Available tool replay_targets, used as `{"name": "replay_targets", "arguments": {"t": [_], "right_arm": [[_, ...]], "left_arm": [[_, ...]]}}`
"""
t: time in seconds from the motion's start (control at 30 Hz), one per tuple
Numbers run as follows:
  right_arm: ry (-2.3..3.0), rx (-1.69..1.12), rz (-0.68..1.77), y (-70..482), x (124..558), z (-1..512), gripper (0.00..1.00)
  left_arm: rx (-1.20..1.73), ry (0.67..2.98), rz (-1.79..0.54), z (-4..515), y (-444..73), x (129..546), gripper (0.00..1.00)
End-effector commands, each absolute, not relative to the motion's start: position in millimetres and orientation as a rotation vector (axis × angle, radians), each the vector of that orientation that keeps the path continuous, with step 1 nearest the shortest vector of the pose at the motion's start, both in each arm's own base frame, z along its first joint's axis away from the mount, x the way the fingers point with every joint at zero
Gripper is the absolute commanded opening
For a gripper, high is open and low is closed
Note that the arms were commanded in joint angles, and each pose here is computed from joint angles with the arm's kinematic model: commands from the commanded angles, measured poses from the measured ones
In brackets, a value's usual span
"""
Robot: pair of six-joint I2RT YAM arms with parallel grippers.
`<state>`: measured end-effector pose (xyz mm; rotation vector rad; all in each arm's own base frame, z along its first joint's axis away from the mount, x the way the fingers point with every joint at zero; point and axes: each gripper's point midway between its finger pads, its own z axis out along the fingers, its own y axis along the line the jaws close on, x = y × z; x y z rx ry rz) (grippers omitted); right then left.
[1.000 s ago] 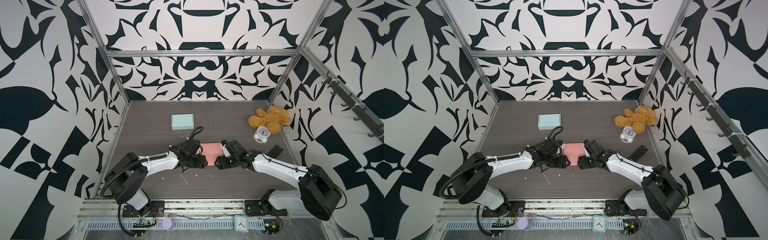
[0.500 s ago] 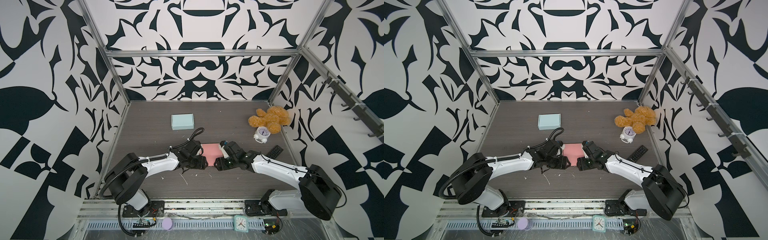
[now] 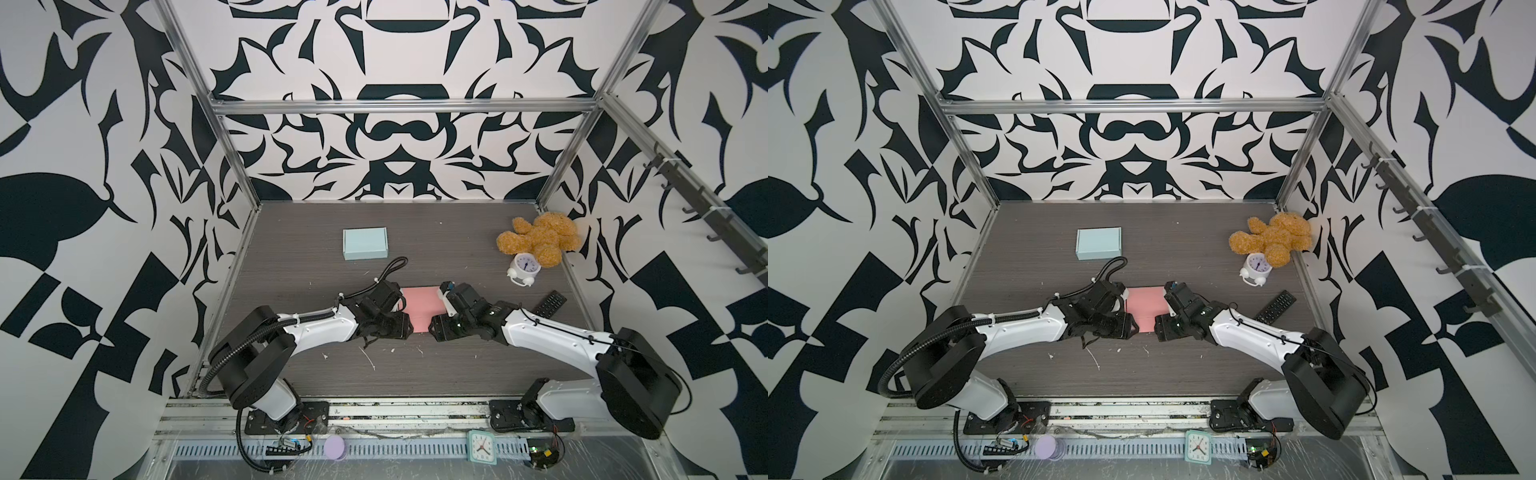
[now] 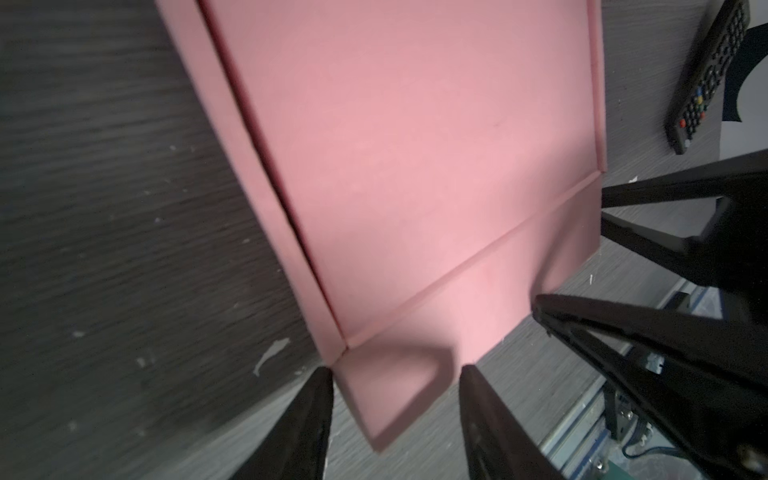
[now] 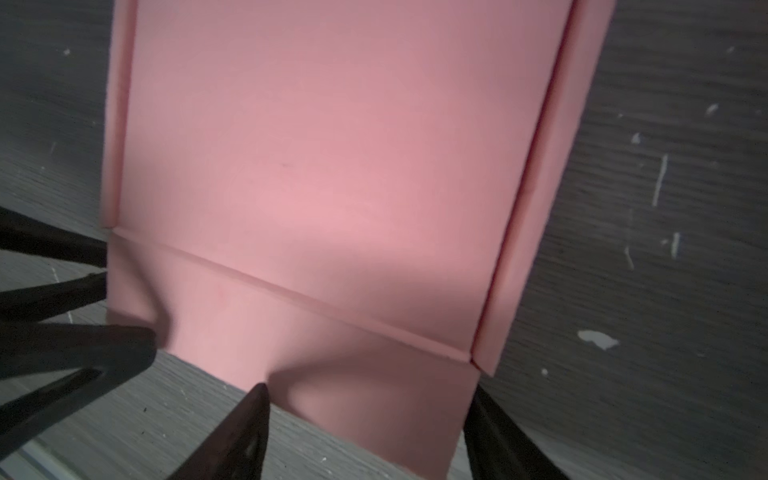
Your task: Fold the paper box
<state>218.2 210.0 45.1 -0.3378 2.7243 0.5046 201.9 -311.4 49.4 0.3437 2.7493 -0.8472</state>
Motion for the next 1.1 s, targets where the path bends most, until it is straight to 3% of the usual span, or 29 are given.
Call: {"name": "replay_targets", "arguments": {"t": [0.0, 0.47, 1.07], "right_arm": [[2.694, -0.361, 0.49, 214, 224, 53, 0.74], [2.687, -0.378, 0.441, 211, 230, 49, 0.73], [2.665, -0.387, 0.447, 213, 232, 58, 0.72]], "left_arm": [[0.34, 2.756, -0.822, 46, -308, 201, 0.52], [0.348, 2.748, -0.796, 40, -310, 207, 0.45], [0.352, 2.71, -0.847, 55, -315, 208, 0.44]]}}
